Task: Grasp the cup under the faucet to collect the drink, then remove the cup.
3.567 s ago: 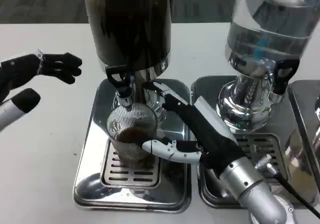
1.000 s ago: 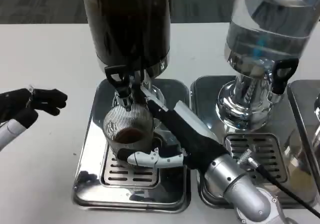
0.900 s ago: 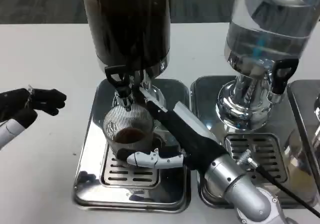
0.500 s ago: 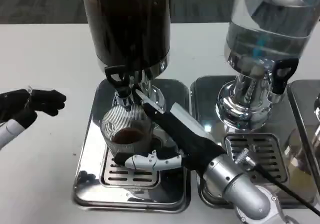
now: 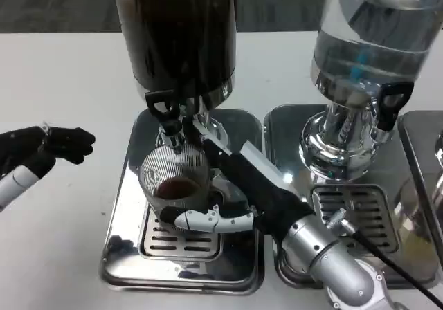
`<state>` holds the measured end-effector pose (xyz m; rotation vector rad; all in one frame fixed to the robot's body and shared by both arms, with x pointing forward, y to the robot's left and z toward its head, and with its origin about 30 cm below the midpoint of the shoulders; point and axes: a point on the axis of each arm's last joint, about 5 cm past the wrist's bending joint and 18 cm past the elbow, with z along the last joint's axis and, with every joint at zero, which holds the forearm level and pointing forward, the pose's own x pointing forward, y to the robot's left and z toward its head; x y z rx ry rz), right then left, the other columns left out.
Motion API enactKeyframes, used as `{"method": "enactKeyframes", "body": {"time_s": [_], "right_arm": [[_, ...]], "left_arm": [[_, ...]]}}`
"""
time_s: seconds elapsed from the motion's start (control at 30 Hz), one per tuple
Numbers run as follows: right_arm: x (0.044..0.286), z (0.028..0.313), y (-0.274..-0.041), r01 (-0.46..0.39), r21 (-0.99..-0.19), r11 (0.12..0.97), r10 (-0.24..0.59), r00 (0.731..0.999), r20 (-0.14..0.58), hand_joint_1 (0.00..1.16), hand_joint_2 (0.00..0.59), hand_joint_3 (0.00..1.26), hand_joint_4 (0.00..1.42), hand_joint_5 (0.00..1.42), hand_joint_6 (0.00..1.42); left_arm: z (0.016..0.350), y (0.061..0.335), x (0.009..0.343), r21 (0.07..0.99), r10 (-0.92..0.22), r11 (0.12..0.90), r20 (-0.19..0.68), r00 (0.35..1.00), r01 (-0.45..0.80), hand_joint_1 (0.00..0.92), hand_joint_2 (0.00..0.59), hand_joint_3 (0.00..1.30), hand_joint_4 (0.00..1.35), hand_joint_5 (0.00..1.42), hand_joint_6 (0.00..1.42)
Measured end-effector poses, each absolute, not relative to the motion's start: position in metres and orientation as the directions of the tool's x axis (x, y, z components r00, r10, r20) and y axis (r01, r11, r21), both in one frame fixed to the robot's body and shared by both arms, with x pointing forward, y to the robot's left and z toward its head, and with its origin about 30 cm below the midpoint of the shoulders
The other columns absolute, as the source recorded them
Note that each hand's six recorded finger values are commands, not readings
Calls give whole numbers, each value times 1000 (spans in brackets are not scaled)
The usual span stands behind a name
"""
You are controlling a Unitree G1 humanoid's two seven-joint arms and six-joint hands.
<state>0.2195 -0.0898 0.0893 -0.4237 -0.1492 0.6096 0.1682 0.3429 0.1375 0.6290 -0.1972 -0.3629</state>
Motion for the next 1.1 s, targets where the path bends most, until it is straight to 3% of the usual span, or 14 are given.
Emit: {"method": "enactKeyframes", "body": {"time_s": [0.43, 1.1], "right_arm": [[219, 88, -92, -553, -391, 736, 600, 800, -1, 797, 145, 0, 0, 5, 126], [220, 86, -89, -558, -376, 740, 598, 802, -14, 819, 149, 0, 0, 11, 127]], "left_arm": [[139, 344, 168, 609, -400, 740, 55, 915, 287, 0, 148, 426, 377, 405, 316], [140, 345, 168, 610, -404, 736, 49, 913, 293, 0, 156, 423, 375, 403, 304]]}}
